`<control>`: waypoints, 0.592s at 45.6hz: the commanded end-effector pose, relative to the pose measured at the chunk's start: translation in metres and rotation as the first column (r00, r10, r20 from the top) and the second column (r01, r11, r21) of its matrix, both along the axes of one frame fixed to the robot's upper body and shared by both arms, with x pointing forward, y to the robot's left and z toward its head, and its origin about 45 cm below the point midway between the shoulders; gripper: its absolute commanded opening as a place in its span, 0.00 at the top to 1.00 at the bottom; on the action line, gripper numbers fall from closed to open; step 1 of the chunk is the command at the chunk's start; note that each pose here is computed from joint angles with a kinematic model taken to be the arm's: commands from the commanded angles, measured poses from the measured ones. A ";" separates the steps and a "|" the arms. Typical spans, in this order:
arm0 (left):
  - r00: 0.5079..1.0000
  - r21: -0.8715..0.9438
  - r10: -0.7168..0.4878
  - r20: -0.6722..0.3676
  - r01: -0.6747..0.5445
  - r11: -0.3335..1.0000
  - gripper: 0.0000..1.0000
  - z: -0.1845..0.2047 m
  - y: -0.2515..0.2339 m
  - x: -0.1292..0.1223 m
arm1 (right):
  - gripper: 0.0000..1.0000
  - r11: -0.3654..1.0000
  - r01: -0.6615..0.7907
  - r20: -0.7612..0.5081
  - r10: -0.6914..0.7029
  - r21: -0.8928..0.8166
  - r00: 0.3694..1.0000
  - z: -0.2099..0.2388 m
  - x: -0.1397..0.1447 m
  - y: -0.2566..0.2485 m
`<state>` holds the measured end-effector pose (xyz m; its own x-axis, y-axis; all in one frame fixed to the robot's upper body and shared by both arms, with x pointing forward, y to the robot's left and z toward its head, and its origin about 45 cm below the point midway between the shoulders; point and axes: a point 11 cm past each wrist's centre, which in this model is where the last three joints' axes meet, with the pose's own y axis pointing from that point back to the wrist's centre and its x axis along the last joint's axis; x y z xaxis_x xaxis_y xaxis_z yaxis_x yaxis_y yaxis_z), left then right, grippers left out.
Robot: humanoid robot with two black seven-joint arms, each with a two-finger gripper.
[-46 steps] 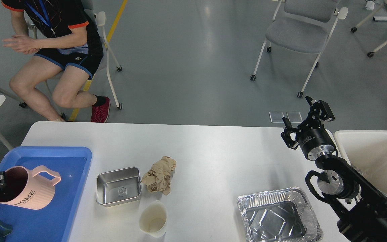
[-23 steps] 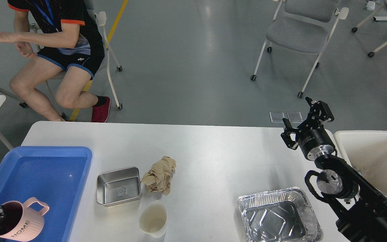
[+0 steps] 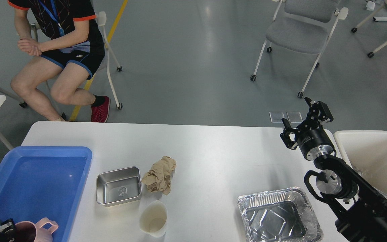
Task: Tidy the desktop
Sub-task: 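Lift the pink mug and set it in the blue tray, release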
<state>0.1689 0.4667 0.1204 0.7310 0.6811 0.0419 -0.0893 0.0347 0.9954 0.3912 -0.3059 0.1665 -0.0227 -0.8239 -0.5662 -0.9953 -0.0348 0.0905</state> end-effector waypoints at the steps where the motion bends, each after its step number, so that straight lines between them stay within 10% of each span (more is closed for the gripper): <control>1: 1.000 0.003 0.013 0.011 -0.013 1.000 0.51 0.001 0.002 0.001 | 0.00 1.000 -0.002 0.000 0.002 0.000 1.000 0.000 0.000 0.001; 12: 0.999 0.031 0.011 0.047 -0.012 0.999 0.17 0.025 0.015 0.008 | 0.00 1.000 -0.002 0.002 0.002 0.000 1.000 0.001 0.001 0.001; 27: 0.971 0.052 -0.120 0.206 0.112 0.992 0.10 0.118 0.006 0.036 | 0.00 1.000 -0.008 0.001 0.008 0.013 1.000 -0.001 0.001 0.007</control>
